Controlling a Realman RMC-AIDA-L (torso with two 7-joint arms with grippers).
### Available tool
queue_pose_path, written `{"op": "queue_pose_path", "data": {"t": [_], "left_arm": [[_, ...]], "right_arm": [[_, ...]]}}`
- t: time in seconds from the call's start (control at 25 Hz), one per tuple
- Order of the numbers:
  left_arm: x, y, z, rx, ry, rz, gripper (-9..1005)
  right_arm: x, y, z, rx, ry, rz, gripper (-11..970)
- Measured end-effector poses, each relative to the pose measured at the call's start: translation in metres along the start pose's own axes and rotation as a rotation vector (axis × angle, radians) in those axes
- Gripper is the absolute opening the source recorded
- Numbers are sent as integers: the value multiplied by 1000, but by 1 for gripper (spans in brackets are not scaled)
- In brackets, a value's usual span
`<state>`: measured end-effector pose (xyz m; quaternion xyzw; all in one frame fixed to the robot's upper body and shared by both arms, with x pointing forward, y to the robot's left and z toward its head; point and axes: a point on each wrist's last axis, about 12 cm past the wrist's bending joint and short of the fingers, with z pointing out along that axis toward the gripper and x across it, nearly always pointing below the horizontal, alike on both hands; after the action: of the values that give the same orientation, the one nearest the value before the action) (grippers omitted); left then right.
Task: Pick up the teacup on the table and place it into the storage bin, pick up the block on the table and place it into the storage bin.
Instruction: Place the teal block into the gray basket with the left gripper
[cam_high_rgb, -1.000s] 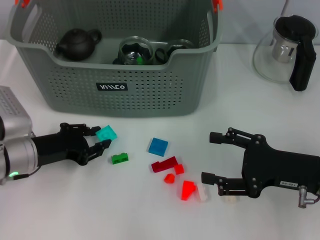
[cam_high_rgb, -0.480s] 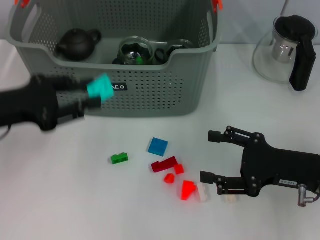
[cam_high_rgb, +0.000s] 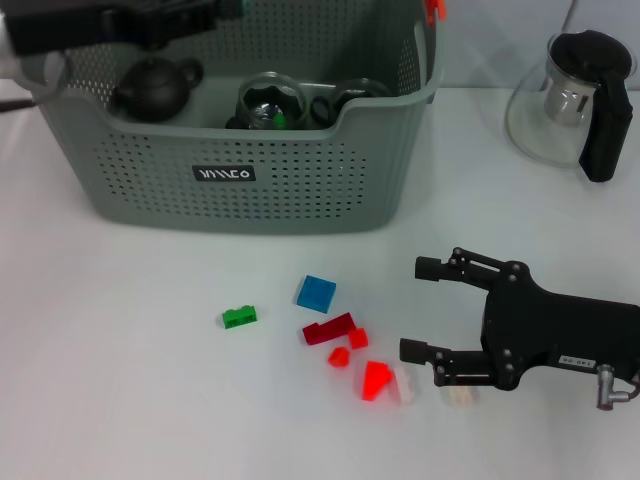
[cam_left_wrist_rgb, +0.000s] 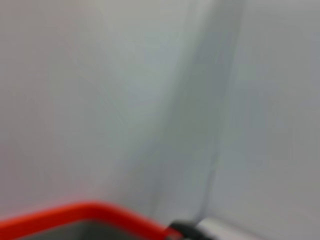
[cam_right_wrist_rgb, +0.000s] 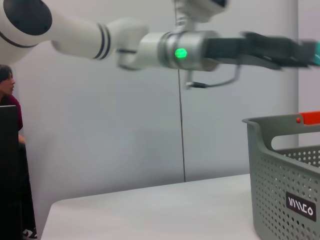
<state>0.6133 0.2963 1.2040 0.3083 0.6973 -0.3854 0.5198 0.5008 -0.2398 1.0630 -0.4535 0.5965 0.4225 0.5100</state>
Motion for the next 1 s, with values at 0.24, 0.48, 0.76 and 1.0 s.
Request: {"op": "queue_pose_path", "data": {"t": [0.24, 0.48, 0.76, 1.0], "left_arm": [[-17, 15, 52, -189, 218, -1, 408], [-6, 14, 95, -340, 417, 88, 408], [6, 10, 116, -438, 507, 161, 407], [5, 8, 122, -453, 499, 170, 451]], "right_arm": [[-2, -1, 2, -4, -2, -6, 923], [-3, -3, 4, -9, -4, -10, 923], [-4, -3, 5, -12, -5, -11, 922], [-4, -3, 6, -13, -6, -12, 922]]}}
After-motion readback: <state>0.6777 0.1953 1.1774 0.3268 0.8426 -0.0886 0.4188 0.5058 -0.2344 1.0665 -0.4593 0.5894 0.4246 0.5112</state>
